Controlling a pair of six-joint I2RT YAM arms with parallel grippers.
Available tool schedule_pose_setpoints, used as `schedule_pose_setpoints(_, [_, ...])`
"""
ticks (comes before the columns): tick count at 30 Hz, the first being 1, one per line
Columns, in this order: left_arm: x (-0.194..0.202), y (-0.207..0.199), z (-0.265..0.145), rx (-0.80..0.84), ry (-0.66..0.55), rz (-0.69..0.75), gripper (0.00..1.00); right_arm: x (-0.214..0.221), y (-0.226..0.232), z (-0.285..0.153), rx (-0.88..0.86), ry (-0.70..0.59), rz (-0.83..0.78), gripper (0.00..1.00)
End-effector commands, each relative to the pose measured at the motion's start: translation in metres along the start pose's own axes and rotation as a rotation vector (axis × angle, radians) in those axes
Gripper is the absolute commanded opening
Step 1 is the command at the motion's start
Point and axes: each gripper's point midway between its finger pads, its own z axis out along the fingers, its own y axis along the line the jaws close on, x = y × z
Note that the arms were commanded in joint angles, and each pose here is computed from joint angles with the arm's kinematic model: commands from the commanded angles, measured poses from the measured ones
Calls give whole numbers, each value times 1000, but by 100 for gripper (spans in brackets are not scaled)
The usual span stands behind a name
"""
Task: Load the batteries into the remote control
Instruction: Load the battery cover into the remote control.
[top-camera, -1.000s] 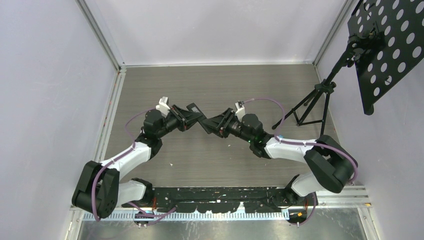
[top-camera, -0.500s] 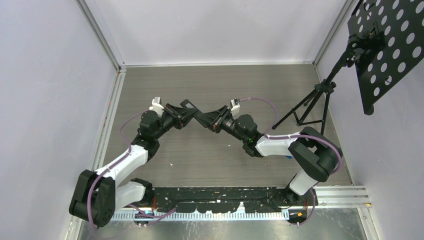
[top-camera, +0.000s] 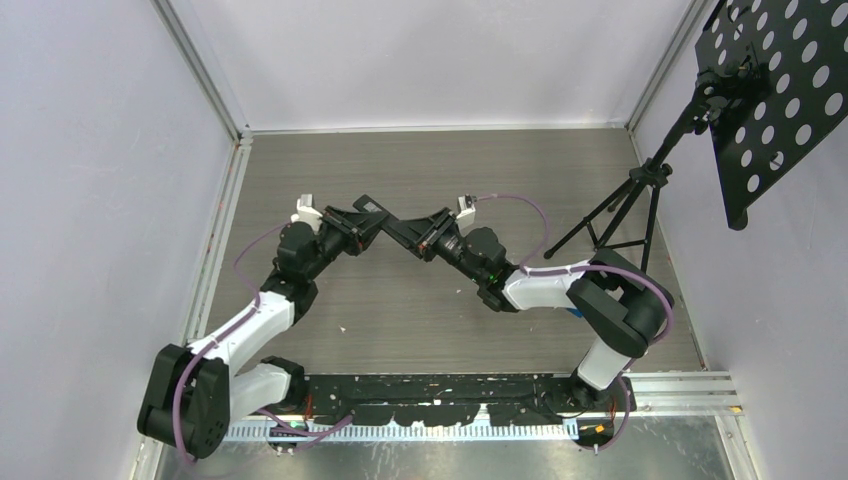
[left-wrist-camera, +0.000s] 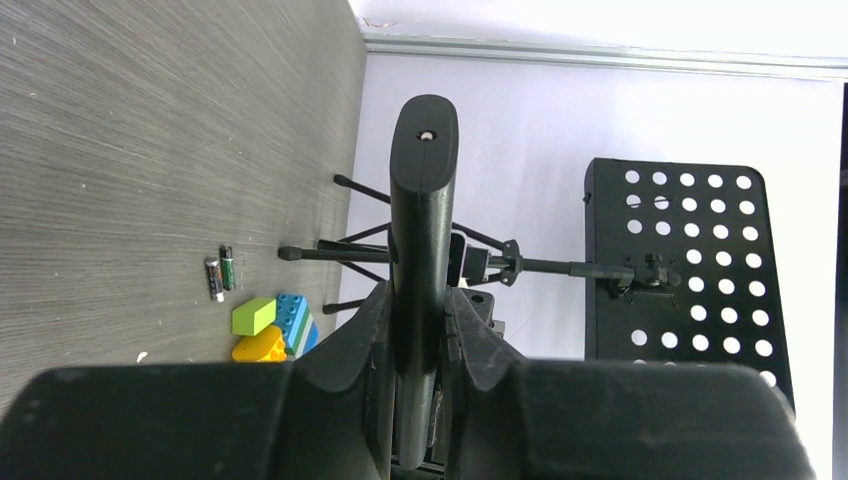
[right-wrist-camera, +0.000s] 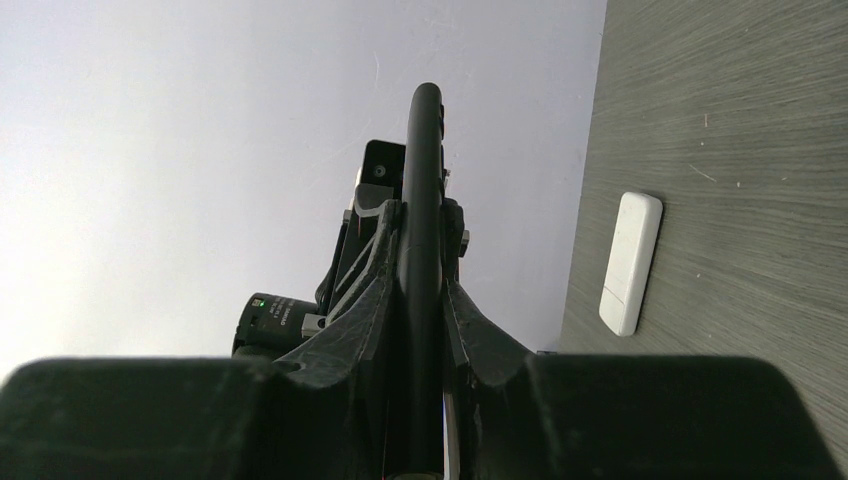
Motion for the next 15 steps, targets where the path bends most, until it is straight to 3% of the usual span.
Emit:
schedule_pose_setpoints(1, [52, -59, -21, 177, 240, 85, 0, -15, -17, 10, 60, -72, -94, 18])
schedule_pose_setpoints(7, [38, -41, -18, 112, 185, 202, 0, -3, 3, -18, -46, 61, -93, 27])
schedule_pose_setpoints(15, [45, -63, -30, 162, 288, 451, 0, 7, 55, -59, -264, 161, -144, 76])
